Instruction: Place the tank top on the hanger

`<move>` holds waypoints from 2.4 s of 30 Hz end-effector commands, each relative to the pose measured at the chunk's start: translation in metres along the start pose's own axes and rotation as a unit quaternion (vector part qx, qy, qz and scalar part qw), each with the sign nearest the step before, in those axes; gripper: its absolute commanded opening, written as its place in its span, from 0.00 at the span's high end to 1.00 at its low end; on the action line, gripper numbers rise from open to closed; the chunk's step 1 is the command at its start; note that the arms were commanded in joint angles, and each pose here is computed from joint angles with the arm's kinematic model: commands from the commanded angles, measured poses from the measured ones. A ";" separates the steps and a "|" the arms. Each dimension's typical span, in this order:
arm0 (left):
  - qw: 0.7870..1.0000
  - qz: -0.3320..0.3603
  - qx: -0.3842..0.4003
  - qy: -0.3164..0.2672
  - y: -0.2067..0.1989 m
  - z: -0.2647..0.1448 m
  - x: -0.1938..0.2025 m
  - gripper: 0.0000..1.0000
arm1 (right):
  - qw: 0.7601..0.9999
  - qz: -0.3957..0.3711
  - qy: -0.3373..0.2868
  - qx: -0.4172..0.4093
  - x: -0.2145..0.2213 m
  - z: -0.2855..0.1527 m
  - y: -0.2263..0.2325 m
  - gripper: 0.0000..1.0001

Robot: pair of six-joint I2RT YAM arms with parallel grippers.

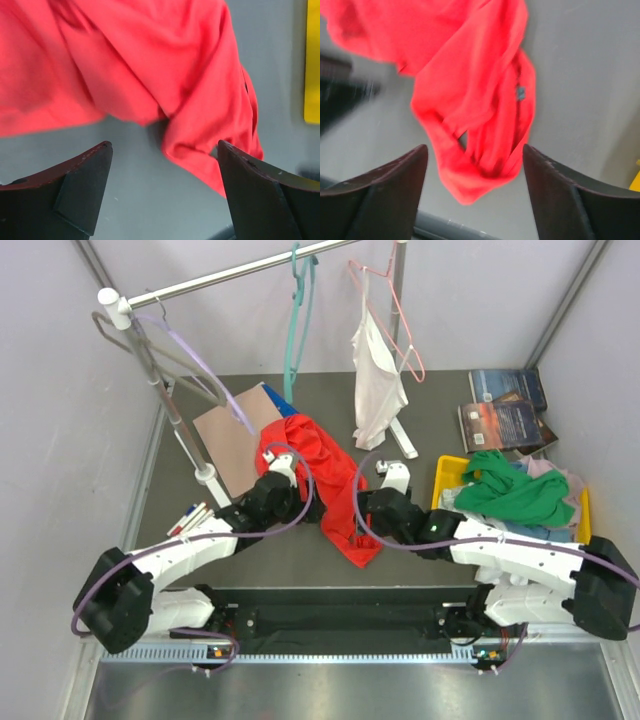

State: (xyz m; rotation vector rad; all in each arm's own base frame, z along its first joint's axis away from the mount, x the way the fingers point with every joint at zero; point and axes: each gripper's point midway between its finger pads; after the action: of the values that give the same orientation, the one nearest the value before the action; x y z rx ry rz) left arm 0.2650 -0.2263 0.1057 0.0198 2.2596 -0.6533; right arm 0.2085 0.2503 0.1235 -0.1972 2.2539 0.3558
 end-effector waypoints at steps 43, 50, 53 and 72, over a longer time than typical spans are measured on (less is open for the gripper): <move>0.990 -0.128 -0.051 0.016 0.043 -0.059 0.081 0.23 | 0.972 0.002 0.109 -0.206 0.047 0.042 0.139 0.41; 0.990 -0.133 -0.043 0.018 0.044 -0.055 0.087 0.24 | 0.987 0.047 0.049 -0.145 0.004 0.048 0.054 0.25; 0.989 -0.138 -0.032 0.030 0.040 -0.052 0.093 0.26 | 0.990 0.048 0.049 -0.125 0.001 0.058 0.032 0.32; 0.975 -0.197 0.100 0.020 -0.001 -0.042 0.092 0.95 | 0.990 0.063 0.060 -0.109 0.010 0.074 0.016 0.46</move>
State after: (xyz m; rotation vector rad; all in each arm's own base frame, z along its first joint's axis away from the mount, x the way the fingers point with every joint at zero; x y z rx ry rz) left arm 0.1609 -0.2059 0.0375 -0.3719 2.3523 -0.9625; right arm 0.2376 0.2886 0.0615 -0.2323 2.4054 0.6495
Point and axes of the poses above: each gripper's point midway between its finger pads, its own z axis out along the fingers, its own y axis along the line the jaws close on, x = y × z, and after that the axes turned 2 degrees about -z, right-handed
